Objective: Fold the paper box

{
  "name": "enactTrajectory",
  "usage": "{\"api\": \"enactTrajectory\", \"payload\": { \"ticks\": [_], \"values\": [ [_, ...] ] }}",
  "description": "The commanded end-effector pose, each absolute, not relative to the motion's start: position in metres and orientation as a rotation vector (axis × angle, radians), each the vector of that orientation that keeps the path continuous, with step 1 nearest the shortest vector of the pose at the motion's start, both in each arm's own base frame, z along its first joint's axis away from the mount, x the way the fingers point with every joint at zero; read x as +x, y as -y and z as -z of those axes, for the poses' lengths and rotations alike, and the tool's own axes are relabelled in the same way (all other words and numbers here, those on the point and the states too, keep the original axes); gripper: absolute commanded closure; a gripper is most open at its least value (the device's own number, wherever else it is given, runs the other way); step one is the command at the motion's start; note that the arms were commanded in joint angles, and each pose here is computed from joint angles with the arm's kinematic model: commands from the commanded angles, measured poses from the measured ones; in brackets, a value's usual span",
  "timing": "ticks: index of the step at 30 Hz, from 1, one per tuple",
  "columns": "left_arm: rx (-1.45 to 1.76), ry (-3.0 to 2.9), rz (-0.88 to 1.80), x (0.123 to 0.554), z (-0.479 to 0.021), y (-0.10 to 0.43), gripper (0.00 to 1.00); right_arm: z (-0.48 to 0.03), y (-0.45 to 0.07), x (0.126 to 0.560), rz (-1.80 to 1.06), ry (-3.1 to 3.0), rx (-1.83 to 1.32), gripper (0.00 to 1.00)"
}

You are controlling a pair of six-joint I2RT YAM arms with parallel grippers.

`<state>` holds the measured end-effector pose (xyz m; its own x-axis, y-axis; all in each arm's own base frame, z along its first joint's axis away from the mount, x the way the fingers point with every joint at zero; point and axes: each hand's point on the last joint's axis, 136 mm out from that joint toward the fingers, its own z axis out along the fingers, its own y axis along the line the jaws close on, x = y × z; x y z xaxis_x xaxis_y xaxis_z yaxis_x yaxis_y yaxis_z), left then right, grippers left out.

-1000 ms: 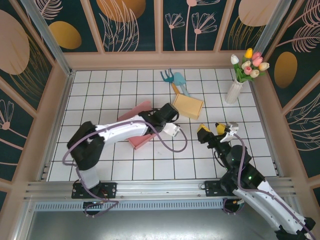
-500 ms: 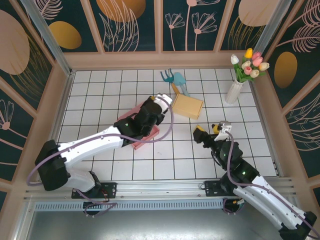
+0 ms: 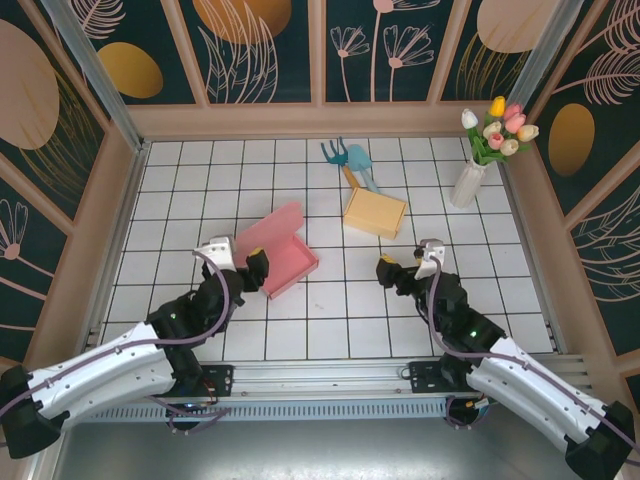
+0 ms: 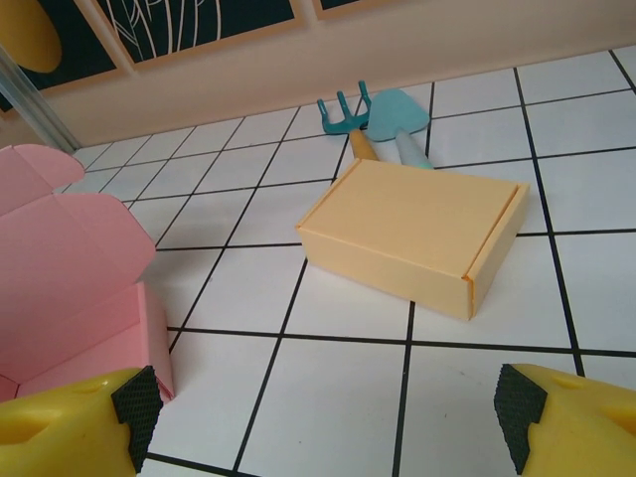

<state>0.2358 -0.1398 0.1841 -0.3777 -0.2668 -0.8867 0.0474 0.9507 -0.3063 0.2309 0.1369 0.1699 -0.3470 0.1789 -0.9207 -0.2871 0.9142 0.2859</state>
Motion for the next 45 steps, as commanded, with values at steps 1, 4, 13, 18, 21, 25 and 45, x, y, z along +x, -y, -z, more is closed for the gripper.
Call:
{"api": "enactTrajectory", "payload": {
  "ticks": [1,4,13,18,21,25,45],
  "values": [
    [-0.235,-1.914,0.386,0.240,-0.180,0.140,0.21,-0.174,-0.140,0.234,-0.481,-1.839,-0.094,0.10],
    [-0.275,-1.930,0.298,0.250,-0.165,0.125,0.17,-0.173,-0.141,0.234,-0.480,-1.837,-0.103,0.10],
    [-0.090,-1.890,0.283,0.272,-0.161,0.127,0.17,-0.167,-0.146,0.235,-0.485,-1.855,-0.134,0.11],
    [0.040,-1.914,0.227,0.278,-0.156,0.139,0.27,-0.164,-0.150,0.235,-0.489,-1.869,-0.149,0.11],
    [0.025,-1.959,0.178,0.281,-0.143,0.136,0.30,-0.162,-0.150,0.235,-0.488,-1.874,-0.153,0.11],
    [-0.005,-1.982,0.118,0.283,-0.130,0.129,0.34,-0.163,-0.151,0.235,-0.492,-1.875,-0.156,0.11],
    [0.396,-1.930,0.580,0.260,-0.144,0.216,1.00,-0.165,-0.159,0.236,-0.489,-1.844,-0.221,0.10]
  ]
}}
